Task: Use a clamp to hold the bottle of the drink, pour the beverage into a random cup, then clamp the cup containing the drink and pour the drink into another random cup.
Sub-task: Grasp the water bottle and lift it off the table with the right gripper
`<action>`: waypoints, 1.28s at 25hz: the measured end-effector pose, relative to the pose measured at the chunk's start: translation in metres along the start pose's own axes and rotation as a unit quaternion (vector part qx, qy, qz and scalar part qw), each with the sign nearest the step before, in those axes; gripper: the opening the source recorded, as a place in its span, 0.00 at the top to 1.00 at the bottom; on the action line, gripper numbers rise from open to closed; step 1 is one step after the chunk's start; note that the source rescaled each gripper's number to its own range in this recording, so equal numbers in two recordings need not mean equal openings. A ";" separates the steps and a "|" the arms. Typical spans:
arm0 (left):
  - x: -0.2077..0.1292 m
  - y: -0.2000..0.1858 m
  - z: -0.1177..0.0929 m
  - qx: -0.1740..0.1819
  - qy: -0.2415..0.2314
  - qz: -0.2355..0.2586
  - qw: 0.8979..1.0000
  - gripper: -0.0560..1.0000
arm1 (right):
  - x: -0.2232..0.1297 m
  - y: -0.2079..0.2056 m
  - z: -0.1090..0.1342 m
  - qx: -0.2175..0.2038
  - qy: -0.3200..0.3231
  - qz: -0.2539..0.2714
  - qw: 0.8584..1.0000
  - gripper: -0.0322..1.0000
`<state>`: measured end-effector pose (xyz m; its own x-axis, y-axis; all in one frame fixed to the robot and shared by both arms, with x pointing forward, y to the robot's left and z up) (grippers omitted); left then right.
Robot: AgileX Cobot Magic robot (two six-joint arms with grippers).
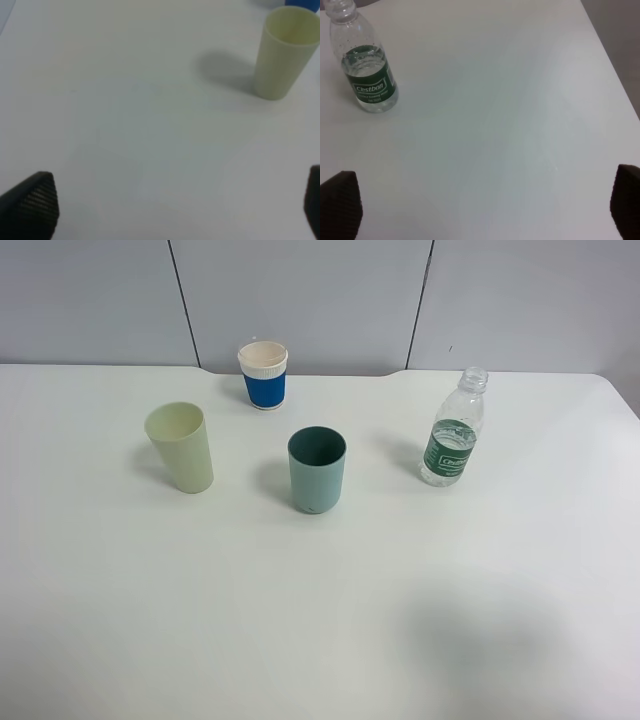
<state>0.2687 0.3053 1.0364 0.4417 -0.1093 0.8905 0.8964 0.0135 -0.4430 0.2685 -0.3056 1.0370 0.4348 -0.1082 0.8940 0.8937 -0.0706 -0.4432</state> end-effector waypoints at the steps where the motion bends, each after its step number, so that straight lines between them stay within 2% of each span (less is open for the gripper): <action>1: 0.000 0.000 0.000 0.000 0.000 0.000 1.000 0.00 | 0.000 0.000 0.000 0.000 0.000 0.000 1.000 0.00; 32: 0.000 0.000 0.000 0.000 0.000 0.000 1.000 0.00 | 0.000 0.000 0.000 0.000 0.000 0.000 1.000 0.00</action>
<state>0.2687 0.3053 1.0364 0.4417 -0.1093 0.8905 0.8964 0.0135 -0.4430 0.2685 -0.3056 1.0370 0.4348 -0.1082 0.8940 0.8937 -0.0706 -0.4432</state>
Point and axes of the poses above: a point on each arm's last joint axis where the gripper is mounted, y pointing out along that axis toward the gripper, z along the wrist's bending axis when the last joint is at zero, x = y × z, the point moved 4 cm from there along y, pointing out along that axis toward the gripper, and after that the axes turned 6 degrees about y, right-handed, at the moved point
